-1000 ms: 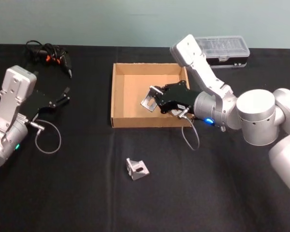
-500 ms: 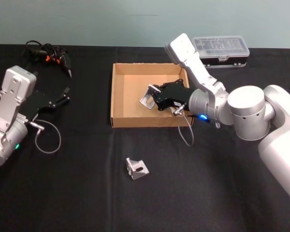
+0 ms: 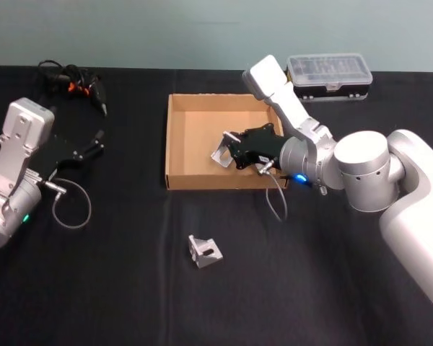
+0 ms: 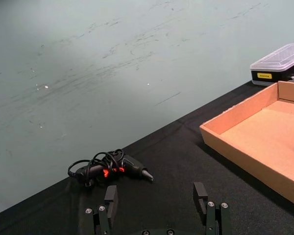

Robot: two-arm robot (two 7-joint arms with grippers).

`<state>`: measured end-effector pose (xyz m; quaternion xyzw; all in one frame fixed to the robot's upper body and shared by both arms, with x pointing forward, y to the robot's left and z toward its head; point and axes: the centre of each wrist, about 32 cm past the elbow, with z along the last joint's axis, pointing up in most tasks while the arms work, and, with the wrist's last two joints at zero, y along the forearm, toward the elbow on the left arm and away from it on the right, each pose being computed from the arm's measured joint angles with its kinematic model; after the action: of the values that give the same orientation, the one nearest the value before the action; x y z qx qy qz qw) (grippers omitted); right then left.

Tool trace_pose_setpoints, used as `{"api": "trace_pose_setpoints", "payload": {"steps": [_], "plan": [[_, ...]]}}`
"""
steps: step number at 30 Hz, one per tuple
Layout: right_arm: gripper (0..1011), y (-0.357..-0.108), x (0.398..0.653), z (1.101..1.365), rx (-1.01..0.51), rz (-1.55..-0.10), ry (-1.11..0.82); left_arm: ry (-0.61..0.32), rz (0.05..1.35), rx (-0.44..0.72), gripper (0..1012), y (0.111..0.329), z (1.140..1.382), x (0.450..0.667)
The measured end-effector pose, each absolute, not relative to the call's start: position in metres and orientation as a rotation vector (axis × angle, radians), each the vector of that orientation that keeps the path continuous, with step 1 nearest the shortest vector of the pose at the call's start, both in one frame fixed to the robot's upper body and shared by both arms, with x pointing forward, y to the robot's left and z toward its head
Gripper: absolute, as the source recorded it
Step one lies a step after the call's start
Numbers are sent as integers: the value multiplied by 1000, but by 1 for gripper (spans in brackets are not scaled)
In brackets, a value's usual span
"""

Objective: Use one hand to pick up the angle iron from the table and place it into the box.

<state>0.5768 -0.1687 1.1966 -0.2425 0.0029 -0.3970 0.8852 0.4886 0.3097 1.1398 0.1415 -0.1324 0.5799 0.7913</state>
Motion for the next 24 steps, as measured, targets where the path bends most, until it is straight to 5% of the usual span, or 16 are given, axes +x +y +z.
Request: {"api": "trace_pose_setpoints", "payload": {"steps": [20,24], "plan": [[81,-169,574,1189,-527,-826,25,-285,1248,305,1011,310,1140,489],[152,-169,573,1189,-528,-829,25,-285,1248,304,1011,310,1140,489]]}}
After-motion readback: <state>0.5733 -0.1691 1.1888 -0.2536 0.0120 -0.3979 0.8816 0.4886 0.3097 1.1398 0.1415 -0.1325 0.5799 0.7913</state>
